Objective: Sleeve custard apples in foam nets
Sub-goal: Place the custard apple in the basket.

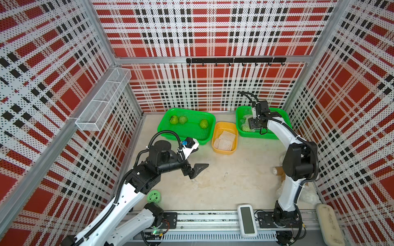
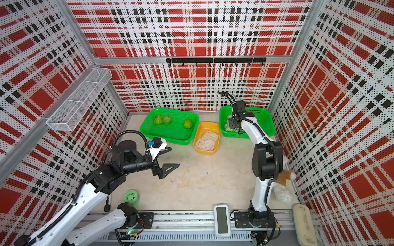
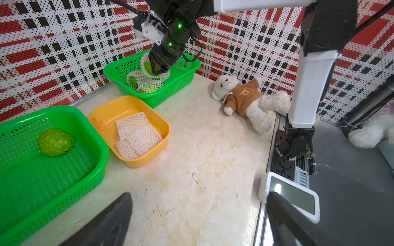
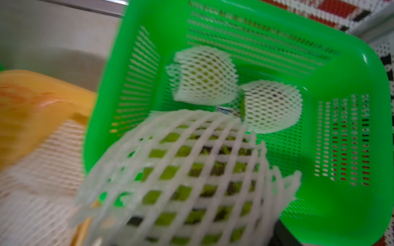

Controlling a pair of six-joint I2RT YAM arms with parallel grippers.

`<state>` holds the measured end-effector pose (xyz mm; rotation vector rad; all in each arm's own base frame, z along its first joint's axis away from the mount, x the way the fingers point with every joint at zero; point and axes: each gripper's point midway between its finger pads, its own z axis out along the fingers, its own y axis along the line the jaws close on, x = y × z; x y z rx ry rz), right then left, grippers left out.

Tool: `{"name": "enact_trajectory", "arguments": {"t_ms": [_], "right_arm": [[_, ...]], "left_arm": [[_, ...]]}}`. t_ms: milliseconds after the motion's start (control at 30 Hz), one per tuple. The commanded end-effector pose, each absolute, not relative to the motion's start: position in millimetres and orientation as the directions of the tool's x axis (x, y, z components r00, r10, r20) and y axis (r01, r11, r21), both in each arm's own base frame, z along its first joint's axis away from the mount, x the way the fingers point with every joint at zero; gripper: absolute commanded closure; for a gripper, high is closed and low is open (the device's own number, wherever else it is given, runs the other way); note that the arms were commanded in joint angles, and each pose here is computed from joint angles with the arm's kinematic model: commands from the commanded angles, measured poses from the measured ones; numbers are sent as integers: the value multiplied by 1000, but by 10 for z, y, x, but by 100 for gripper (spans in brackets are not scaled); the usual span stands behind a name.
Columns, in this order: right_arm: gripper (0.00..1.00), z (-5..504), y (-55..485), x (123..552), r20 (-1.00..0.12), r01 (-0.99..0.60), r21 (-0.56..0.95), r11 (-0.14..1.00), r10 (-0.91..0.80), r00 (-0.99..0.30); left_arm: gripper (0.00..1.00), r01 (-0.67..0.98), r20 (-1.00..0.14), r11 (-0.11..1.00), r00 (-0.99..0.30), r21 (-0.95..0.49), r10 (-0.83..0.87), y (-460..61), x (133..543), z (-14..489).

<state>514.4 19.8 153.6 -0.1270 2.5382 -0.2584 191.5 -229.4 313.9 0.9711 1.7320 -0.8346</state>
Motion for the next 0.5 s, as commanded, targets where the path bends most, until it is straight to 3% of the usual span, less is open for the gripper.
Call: {"name": "enact_trajectory", "arguments": {"t_ms": [0, 300, 467], "right_arm": [[68, 1553, -230, 5091, -483, 53, -275, 960, -91, -871], [65, 1361, -862, 5065, -402, 120, -327, 937, -23, -915], [65, 1373, -1089, 5228, -450, 161, -284, 945, 17, -893]], "left_arm": [[1, 883, -958, 460, -206, -94, 200, -2278, 1937, 3321], [1, 853, -943, 510, -254, -113, 216, -2316, 2139, 3252], [1, 852, -939, 508, -270, -129, 215, -2386, 2219, 3232]]}}
